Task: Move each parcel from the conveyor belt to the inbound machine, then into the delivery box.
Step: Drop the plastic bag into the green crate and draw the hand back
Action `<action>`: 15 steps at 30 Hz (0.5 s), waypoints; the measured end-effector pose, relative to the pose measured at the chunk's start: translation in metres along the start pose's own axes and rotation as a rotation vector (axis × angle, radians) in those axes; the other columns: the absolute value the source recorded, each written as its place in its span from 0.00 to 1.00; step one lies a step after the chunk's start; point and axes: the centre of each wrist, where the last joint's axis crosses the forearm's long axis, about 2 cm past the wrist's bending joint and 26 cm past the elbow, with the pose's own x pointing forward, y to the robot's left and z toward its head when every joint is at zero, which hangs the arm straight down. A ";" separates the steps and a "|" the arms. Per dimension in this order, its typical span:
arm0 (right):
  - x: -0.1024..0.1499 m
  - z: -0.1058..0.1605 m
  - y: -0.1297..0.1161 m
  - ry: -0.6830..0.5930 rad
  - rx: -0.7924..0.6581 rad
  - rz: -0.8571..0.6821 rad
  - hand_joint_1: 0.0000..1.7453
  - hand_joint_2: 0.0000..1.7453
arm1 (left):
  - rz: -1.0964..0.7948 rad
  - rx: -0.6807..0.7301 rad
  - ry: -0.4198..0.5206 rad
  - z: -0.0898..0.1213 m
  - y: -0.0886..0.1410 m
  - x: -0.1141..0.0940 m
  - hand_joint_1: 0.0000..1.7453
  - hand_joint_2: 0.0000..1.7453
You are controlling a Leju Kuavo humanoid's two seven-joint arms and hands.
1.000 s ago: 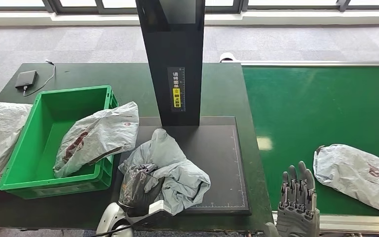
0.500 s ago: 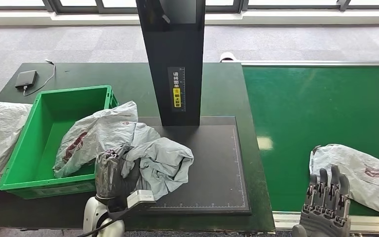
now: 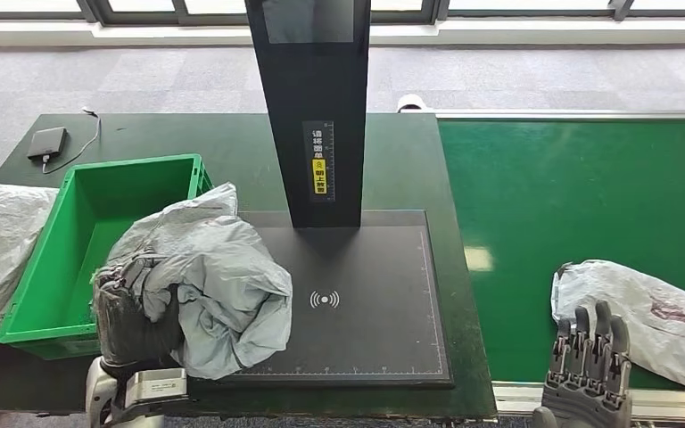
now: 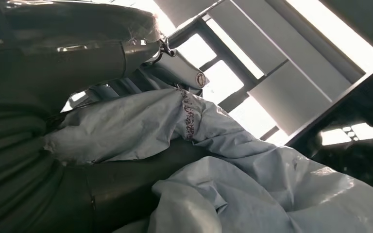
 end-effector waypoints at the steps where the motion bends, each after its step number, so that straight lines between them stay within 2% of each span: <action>1: 0.000 0.000 0.000 0.000 0.003 -0.001 0.00 1.00 | 0.003 0.005 -0.007 -0.003 0.003 -0.001 1.00 1.00; 7: -0.002 -0.002 0.002 0.000 0.019 -0.024 0.00 1.00 | -0.029 0.040 -0.014 -0.020 0.020 -0.011 1.00 1.00; 15: -0.007 -0.006 0.005 -0.001 0.033 -0.045 0.00 1.00 | -0.181 0.108 0.057 -0.074 0.055 -0.065 1.00 1.00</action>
